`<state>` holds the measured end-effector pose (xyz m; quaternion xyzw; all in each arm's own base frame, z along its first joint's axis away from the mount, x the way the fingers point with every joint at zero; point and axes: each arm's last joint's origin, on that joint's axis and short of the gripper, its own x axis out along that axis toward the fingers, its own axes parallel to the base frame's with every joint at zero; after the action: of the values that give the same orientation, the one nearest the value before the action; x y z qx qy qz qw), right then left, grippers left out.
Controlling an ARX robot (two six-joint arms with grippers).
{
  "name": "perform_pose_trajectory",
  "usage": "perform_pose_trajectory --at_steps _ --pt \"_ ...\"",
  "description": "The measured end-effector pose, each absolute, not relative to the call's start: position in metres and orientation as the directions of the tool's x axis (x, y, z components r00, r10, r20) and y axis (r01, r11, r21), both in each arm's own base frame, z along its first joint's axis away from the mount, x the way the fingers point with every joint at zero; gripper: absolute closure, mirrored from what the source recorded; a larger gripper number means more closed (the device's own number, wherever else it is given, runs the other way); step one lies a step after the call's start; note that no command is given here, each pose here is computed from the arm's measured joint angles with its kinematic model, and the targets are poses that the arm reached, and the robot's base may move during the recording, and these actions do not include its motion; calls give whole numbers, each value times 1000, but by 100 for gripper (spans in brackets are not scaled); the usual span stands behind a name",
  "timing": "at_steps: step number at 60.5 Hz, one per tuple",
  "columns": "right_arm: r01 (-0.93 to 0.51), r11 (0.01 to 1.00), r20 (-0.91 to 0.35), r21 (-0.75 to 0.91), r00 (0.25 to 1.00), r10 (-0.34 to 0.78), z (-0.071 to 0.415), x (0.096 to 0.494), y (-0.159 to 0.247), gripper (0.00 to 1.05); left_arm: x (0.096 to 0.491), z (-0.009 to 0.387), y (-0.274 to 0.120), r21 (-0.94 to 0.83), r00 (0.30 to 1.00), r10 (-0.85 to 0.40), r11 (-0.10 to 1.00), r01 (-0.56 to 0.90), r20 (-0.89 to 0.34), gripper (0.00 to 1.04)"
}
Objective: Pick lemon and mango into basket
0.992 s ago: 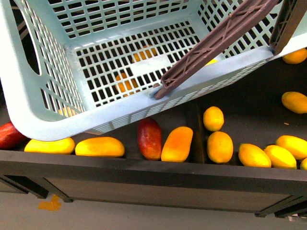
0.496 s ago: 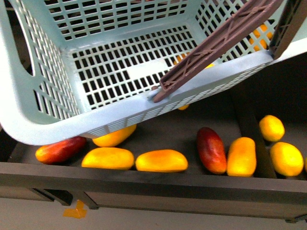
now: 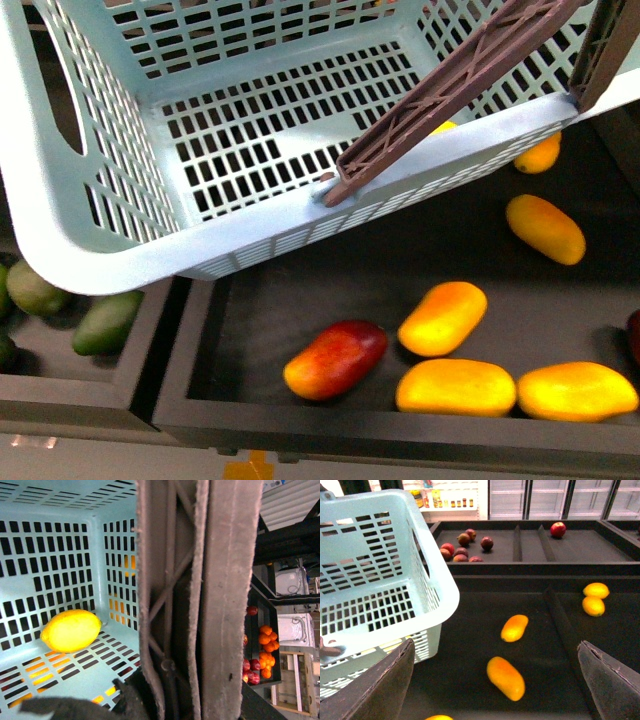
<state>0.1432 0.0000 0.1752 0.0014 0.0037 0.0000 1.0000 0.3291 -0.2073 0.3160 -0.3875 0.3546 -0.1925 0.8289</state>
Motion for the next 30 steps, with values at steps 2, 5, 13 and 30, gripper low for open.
perform_pose_trajectory --at_steps 2,5,13,30 --pt "0 1000 -7 3 1000 0 175 143 0 9 329 316 -207 -778 677 -590 627 43 -439 89" --pt "0 1000 -8 3 1000 0 175 143 0 9 329 316 -207 -777 680 -588 628 41 -439 89" --pt "-6 1000 -10 3 1000 6 175 143 0 9 332 316 -204 -774 689 -577 632 34 -440 89" --pt "-4 1000 -9 3 1000 4 175 143 0 9 332 318 -201 -769 699 -566 638 37 -436 89"
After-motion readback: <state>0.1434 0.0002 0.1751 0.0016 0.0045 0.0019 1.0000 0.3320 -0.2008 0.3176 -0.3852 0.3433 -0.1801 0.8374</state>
